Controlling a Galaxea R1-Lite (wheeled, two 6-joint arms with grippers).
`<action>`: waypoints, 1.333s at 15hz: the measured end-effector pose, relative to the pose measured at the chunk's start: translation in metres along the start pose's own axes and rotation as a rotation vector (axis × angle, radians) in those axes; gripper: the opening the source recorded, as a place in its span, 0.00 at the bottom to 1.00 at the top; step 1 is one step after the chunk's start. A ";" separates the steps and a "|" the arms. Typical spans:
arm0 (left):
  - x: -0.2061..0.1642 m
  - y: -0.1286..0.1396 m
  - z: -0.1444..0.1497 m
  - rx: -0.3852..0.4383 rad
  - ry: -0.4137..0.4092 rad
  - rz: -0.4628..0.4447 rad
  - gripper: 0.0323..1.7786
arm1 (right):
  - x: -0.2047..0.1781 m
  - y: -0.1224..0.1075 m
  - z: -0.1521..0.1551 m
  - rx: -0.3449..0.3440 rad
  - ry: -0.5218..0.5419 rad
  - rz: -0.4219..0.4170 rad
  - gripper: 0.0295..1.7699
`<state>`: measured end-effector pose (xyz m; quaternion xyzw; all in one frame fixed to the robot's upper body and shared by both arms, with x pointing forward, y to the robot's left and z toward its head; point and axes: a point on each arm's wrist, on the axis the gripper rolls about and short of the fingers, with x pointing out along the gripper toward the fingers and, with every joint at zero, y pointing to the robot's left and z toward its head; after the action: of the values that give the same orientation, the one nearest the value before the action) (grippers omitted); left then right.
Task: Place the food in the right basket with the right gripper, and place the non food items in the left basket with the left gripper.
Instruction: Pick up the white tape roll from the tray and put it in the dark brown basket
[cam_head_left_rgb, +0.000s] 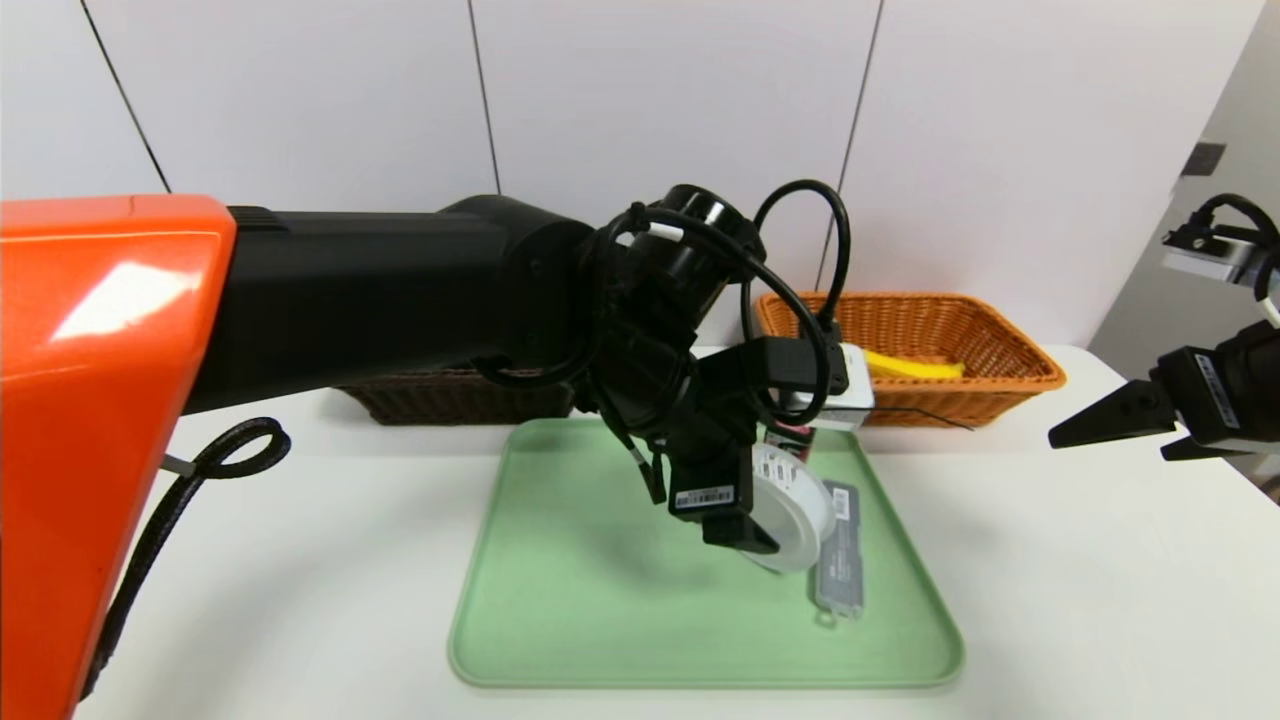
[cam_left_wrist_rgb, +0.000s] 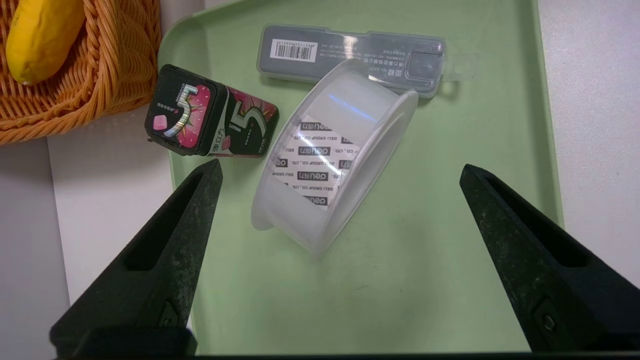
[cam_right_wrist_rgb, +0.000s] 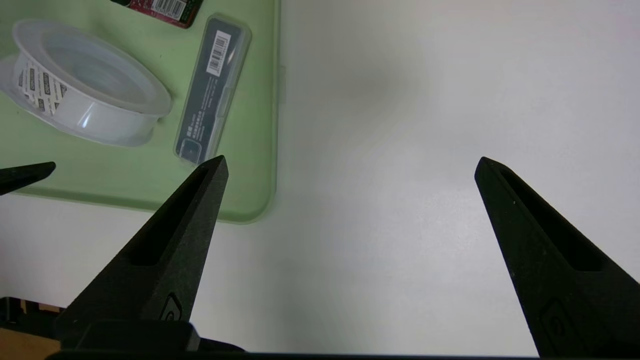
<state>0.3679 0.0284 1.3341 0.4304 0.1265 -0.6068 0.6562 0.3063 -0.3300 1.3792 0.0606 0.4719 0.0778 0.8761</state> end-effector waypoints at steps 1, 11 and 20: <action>0.003 0.000 -0.001 -0.002 0.004 -0.003 0.95 | 0.002 0.000 0.000 -0.001 -0.005 0.000 0.96; 0.025 0.004 -0.011 -0.011 0.011 -0.005 0.95 | 0.013 -0.003 -0.004 0.004 0.017 0.000 0.96; 0.034 0.004 -0.015 -0.018 0.024 -0.018 0.95 | 0.015 -0.003 -0.006 0.006 0.027 0.016 0.96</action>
<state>0.3847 0.0153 1.3033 0.4306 0.1438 -0.6062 0.6530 0.3095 -0.3296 1.3633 0.0659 0.4834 0.0843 0.8688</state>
